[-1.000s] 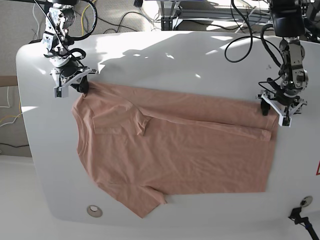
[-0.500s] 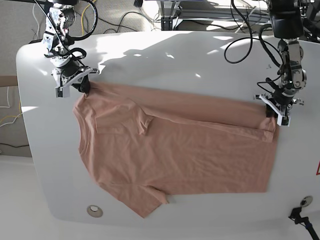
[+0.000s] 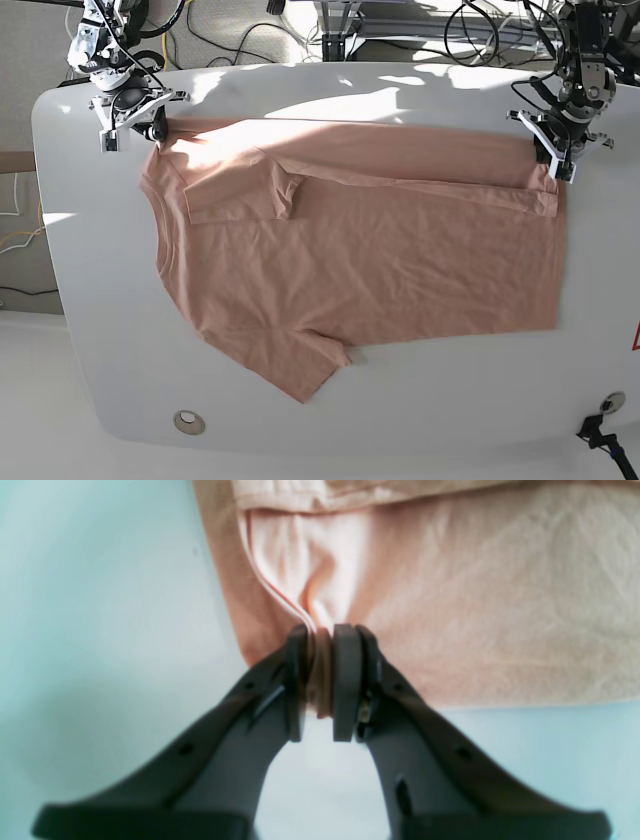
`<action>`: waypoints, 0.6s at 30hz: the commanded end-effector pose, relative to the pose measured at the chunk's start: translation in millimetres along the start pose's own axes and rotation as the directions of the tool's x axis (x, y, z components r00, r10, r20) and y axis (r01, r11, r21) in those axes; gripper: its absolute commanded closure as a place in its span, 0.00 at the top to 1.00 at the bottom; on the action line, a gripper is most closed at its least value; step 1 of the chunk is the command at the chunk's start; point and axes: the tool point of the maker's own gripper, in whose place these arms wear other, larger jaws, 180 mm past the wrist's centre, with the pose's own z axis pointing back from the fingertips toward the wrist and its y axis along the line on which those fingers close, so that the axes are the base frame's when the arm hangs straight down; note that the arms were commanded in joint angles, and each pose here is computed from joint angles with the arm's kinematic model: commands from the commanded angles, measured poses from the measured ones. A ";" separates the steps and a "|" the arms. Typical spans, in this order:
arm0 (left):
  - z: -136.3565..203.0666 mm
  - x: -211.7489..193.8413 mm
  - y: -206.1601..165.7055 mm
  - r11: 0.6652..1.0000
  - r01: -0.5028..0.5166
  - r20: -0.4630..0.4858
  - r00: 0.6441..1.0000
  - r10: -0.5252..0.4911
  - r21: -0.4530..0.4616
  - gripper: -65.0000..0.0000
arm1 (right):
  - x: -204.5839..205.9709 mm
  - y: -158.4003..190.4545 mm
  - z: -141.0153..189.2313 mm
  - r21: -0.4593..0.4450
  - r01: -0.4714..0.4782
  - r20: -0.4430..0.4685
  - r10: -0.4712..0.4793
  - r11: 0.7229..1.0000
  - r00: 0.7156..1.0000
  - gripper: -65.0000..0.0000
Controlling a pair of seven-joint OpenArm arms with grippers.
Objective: Fold the T-shirt properly
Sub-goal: 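Release the shirt and raise both grippers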
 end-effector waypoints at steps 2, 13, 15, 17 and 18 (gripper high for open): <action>17.1 -10.1 4.7 0.999 0.042 -0.029 0.999 -0.041 0.017 0.10 | 6.1 -9.5 17.9 -0.032 -0.033 0.020 0.034 0.999 0.999 0.00; 57.4 -40.0 10.9 0.996 0.078 -0.086 0.993 -0.075 0.038 0.10 | -17.5 -12.0 42.4 -0.051 -0.042 -0.032 0.040 0.998 0.999 0.00; 58.2 -39.8 9.6 0.996 0.077 -0.085 0.994 -0.074 0.036 0.10 | -18.1 -11.5 42.2 -0.051 -0.040 -0.033 0.039 0.998 0.999 0.00; 58.2 -39.8 9.6 0.996 0.077 -0.085 0.994 -0.074 0.036 0.10 | -17.7 -10.2 41.6 -0.046 -0.038 -0.031 0.037 0.998 0.999 0.00; 58.3 -39.3 9.6 0.996 0.078 -0.084 0.994 -0.074 0.037 0.10 | -17.9 -10.3 41.5 -0.049 -0.035 -0.031 0.034 0.998 0.999 0.00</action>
